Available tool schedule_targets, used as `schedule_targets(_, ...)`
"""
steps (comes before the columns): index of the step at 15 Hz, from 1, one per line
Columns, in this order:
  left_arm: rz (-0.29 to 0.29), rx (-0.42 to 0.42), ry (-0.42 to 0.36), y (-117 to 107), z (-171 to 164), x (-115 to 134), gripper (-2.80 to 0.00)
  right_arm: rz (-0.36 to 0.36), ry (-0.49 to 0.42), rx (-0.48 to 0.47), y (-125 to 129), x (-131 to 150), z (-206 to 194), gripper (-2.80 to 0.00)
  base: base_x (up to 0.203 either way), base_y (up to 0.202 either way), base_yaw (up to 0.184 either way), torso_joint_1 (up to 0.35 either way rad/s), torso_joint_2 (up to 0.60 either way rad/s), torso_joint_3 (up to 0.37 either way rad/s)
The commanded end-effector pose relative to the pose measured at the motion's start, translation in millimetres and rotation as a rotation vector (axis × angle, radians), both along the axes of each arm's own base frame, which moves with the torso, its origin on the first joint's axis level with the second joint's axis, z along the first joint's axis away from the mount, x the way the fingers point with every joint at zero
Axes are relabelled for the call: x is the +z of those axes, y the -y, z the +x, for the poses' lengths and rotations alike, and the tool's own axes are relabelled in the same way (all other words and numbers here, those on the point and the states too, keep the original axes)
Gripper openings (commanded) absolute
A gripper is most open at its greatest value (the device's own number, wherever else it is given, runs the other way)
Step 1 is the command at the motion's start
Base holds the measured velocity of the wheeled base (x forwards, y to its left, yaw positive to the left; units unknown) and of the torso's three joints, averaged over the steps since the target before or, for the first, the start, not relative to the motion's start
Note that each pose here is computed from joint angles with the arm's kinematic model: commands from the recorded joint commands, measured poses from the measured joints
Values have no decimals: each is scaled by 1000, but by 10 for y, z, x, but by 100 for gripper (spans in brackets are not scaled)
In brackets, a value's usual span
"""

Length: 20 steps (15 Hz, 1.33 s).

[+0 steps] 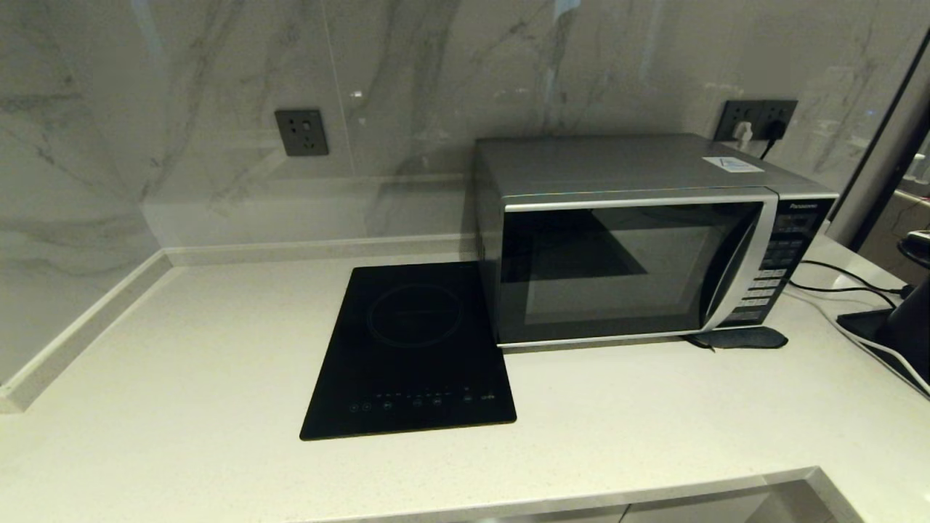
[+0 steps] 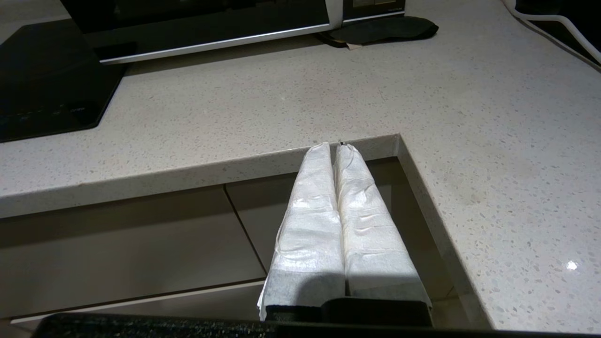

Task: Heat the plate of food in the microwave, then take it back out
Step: Open the microwave oven

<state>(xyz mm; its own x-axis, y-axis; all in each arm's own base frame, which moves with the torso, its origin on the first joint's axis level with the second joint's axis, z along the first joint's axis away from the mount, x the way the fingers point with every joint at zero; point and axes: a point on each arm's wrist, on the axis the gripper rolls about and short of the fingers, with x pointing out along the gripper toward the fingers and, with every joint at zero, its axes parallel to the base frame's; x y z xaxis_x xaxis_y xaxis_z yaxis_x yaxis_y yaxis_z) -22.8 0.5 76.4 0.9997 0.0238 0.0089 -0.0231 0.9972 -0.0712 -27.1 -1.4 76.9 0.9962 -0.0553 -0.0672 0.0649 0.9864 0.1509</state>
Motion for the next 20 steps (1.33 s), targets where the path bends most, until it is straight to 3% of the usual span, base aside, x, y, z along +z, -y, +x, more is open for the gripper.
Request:
schedule_targets(1, -1, 1, -1, 0, 1, 1, -280, 1, -2, 0, 0, 0, 1, -280, 0, 0, 0, 0, 0, 0)
schedule_targets(20, -1, 1, -1, 0, 1, 1, -280, -5, -2, 0, 0, 0, 1, -280, 0, 0, 0, 0, 0, 0)
